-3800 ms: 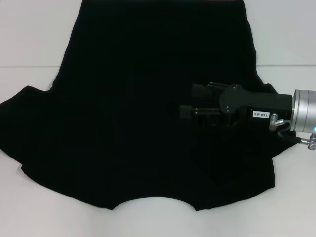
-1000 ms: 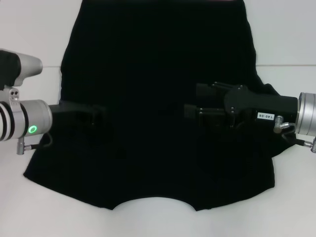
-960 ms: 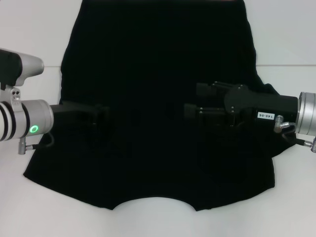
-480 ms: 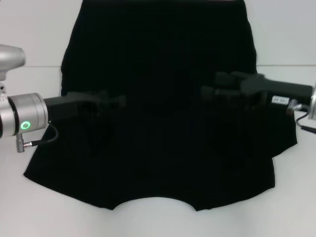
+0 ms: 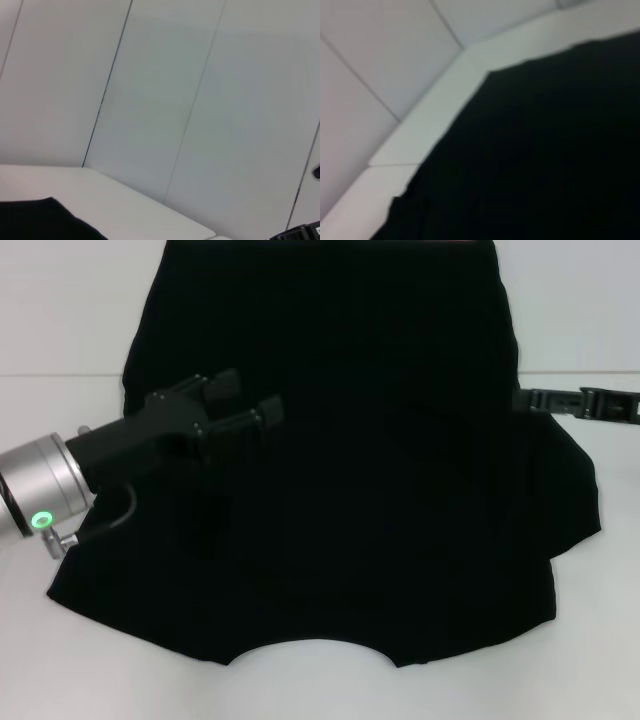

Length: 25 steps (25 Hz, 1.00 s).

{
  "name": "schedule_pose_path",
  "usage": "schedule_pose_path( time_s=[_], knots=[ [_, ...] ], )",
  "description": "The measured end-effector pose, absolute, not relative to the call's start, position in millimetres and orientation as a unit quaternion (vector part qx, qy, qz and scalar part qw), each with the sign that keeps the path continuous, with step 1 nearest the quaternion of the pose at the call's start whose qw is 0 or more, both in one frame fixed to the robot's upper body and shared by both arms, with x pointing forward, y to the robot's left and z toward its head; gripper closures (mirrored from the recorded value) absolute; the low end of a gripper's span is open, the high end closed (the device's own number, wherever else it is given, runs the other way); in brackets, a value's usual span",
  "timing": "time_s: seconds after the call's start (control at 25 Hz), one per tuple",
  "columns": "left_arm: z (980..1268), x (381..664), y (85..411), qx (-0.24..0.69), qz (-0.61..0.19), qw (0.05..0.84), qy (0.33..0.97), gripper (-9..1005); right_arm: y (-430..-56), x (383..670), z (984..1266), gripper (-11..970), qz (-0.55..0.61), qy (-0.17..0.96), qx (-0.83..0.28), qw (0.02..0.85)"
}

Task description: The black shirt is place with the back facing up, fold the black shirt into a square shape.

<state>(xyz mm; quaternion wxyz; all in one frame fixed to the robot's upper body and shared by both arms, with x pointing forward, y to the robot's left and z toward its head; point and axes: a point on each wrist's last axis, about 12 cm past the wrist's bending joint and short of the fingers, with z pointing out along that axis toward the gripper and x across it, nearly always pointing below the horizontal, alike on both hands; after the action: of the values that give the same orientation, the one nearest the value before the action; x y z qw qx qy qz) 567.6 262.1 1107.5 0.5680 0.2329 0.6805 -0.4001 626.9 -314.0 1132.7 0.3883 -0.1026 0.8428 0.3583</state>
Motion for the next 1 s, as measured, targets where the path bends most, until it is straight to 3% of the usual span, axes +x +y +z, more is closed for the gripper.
schedule_pose_path(
  time_s=[0.16, 0.48, 1.0],
  knots=[
    [1098.7, 563.8, 254.9, 0.272, -0.386, 0.563, 0.678, 107, -329.3, 623.1, 1130.3, 105, 0.339, 0.867, -0.068, 0.359],
    [1089.8, 560.1, 248.6, 0.343, -0.361, 0.531, 0.685, 106, -349.1, 616.3, 1124.4, 129, 0.300, 0.899, -0.022, 0.319],
    [1083.2, 555.1, 242.9, 0.355, -0.365, 0.526, 0.681, 105, -357.9, 607.6, 1109.0, 168, 0.266, 0.924, 0.010, 0.275]
  ],
)
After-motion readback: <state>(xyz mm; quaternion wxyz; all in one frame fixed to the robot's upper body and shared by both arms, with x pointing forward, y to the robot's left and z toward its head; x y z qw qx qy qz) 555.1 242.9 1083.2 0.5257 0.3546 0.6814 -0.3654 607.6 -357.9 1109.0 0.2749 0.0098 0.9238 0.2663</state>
